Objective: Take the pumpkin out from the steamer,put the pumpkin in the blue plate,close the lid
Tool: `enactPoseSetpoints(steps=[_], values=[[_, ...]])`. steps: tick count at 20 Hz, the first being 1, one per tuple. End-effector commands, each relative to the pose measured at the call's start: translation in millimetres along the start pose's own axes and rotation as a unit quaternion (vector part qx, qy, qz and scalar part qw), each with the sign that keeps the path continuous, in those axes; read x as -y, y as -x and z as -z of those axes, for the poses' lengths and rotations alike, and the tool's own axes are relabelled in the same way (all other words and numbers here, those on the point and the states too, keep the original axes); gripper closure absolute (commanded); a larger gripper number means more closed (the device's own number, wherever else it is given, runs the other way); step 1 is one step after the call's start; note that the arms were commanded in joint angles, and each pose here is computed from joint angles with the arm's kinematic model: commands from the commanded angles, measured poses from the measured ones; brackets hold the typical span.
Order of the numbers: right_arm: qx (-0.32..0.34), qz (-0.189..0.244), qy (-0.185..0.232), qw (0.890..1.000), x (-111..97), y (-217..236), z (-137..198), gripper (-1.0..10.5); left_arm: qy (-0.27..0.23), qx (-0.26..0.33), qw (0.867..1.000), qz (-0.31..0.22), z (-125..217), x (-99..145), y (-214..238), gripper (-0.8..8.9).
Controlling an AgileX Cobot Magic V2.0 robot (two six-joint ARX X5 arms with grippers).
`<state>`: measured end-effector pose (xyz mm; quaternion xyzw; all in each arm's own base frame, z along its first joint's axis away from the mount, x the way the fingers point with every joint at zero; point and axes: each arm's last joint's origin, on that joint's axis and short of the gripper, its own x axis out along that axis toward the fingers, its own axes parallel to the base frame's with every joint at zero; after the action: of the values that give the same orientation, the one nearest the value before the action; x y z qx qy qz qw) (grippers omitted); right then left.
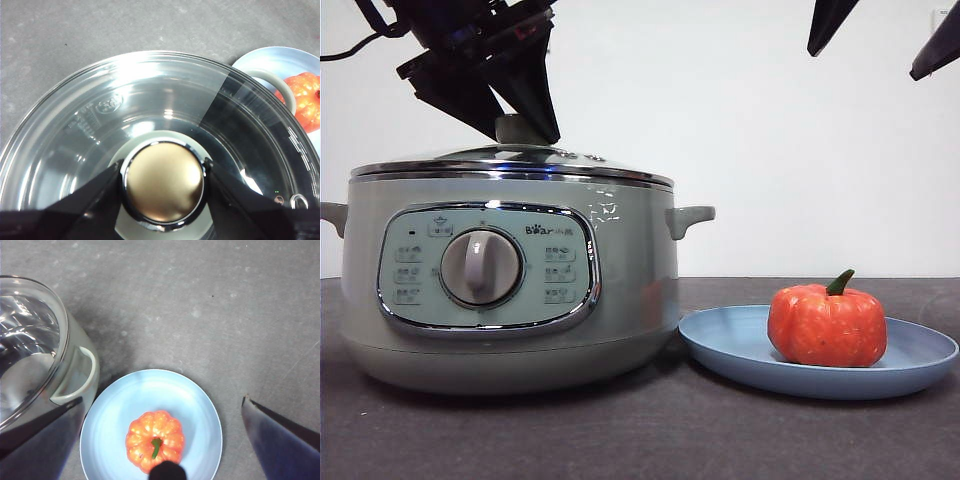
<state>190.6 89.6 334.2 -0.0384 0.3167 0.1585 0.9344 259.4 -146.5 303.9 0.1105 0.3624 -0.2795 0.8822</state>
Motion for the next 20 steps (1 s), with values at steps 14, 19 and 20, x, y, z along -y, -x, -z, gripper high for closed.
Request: enactPoseSetpoints(steps=[14,19,20], values=[[0.05,-0.006,0.025,0.998,2,30,2,7.8,0.001,0.101,0.995,-0.012,7,7,100,8.37],[0.087,-0.009,0.028,0.996,4,49,7,9.6,-0.004,0.127,0.991,-0.048,20,9,133,8.21],[0.1,-0.01,0.029,0.995,5,51,11,9.6,-0.009,0.14,0.989,-0.052,25,10,137,8.22]])
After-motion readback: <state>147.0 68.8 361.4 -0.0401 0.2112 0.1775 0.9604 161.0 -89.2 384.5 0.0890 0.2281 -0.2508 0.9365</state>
